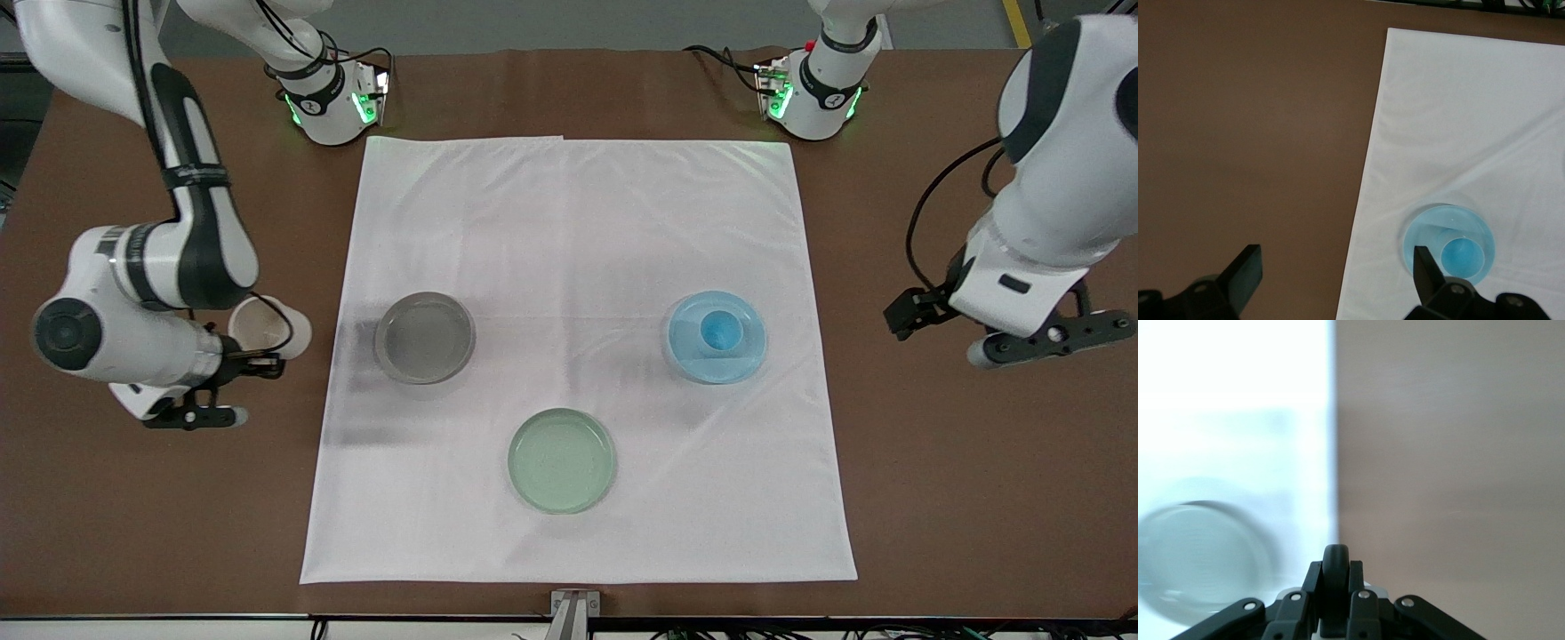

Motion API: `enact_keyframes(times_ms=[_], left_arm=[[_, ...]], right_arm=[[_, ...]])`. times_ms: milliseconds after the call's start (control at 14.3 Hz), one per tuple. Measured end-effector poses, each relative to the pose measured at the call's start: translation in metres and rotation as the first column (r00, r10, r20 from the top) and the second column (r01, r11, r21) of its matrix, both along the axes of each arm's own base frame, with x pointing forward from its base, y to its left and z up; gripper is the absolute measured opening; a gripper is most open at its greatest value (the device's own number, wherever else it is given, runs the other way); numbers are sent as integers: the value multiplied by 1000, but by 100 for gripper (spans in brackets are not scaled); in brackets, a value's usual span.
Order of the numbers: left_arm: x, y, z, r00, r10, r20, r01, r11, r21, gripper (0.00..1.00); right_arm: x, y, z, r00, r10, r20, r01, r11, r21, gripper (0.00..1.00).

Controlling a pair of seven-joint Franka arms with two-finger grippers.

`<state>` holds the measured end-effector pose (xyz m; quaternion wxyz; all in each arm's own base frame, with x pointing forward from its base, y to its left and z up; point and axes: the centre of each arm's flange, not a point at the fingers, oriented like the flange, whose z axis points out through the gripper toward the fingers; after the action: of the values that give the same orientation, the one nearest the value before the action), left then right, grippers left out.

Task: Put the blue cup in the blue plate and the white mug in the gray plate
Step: 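Carry the white mug over the gray plate with the right gripper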

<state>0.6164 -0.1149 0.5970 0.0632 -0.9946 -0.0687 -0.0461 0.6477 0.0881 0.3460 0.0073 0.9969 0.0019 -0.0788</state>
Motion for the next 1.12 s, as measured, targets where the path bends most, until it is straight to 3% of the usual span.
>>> enact_keyframes(times_ms=[209,349,558,698,1116], left_arm=[[-27,39,40,996,-81,-21,81,996,-33,100],[-48,57,48,991,-128,-48,124,990,-68,100],[-75,64,45,989,-130,-72,123,988,-94,100],[-85,62,45,988,-133,-77,125,988,-92,100],[-89,61,41,987,-135,-87,127,988,-92,100]], right_arm=[[-22,108,-13,999,-30,12,30,999,15,19],[-29,141,-28,998,-37,45,36,999,25,19],[-29,143,-67,996,-43,73,41,999,27,19],[-34,141,-87,997,-49,66,47,999,21,19],[-42,152,-106,997,-53,51,51,998,35,19]])
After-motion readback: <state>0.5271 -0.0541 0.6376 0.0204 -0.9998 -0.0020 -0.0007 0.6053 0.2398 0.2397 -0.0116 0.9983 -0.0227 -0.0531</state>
